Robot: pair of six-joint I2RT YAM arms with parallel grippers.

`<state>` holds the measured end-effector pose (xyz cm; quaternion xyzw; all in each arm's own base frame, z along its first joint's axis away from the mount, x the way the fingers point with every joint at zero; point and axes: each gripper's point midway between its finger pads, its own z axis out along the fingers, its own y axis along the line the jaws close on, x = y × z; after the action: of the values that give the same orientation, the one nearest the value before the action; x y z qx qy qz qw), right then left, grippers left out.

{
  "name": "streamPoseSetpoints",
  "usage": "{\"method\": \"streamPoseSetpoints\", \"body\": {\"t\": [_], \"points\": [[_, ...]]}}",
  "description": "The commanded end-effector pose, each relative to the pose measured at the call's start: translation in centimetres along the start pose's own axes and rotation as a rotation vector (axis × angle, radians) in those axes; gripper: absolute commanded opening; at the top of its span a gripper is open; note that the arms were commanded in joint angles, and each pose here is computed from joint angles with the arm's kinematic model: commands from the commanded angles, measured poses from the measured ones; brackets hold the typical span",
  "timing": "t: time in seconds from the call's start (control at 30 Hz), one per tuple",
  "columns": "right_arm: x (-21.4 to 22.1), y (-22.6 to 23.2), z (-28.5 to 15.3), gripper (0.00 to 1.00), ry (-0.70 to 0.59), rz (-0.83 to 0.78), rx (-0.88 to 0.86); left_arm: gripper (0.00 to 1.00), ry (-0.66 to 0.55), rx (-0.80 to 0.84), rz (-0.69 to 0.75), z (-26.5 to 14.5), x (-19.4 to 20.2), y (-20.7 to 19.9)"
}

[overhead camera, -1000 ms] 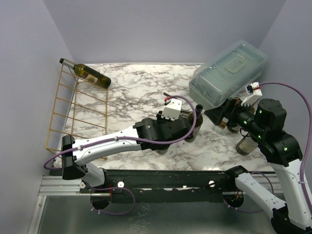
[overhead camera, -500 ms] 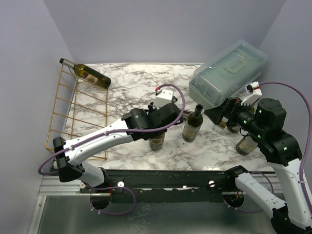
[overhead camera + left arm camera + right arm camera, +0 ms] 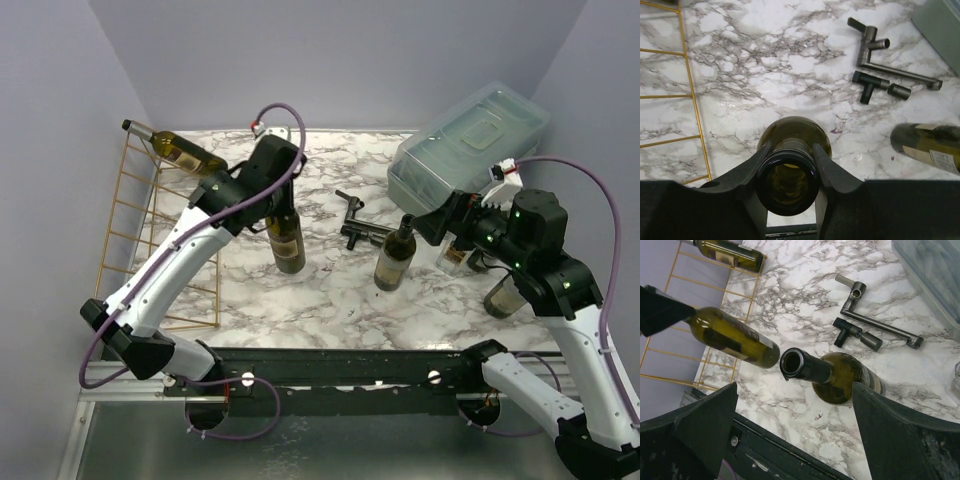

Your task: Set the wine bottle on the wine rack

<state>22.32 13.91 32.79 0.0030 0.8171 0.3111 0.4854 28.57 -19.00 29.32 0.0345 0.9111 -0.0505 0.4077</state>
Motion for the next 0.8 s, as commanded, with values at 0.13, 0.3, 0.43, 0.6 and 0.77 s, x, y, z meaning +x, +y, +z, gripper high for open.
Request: {"method": "streamPoseSetpoints", "body": {"t": [0.13, 0.3, 0.43, 0.6, 0.77], "points": [[-2.1, 1.2, 1.3, 0.98, -0.055, -0.001, -0.045, 0.0, -0.119, 0.016, -0.126, -1.4, -7.9, 6.1], [-2.9, 1.4, 1.8, 0.98, -0.072, -0.009, -0.048, 0.0, -0.172, 0.001, -0.273, -0.2, -11.0, 10.9], [-2.7, 1.2, 2.5, 0.98, -0.064, -0.01, -0.048, 0.0, -0.234, -0.061, -0.434, 0.3, -12.7, 16.5], [-2.2, 0.7, 3.3, 0.99, -0.047, -0.008, -0.036, 0.0, -0.336, -0.044, -0.647, 0.7, -14.6, 21.7], [-2.1, 0.5, 3.5, 0.99, -0.037, -0.017, -0.03, 0.0, -0.366, -0.058, -0.771, 2.1, -15.3, 25.7]]}}
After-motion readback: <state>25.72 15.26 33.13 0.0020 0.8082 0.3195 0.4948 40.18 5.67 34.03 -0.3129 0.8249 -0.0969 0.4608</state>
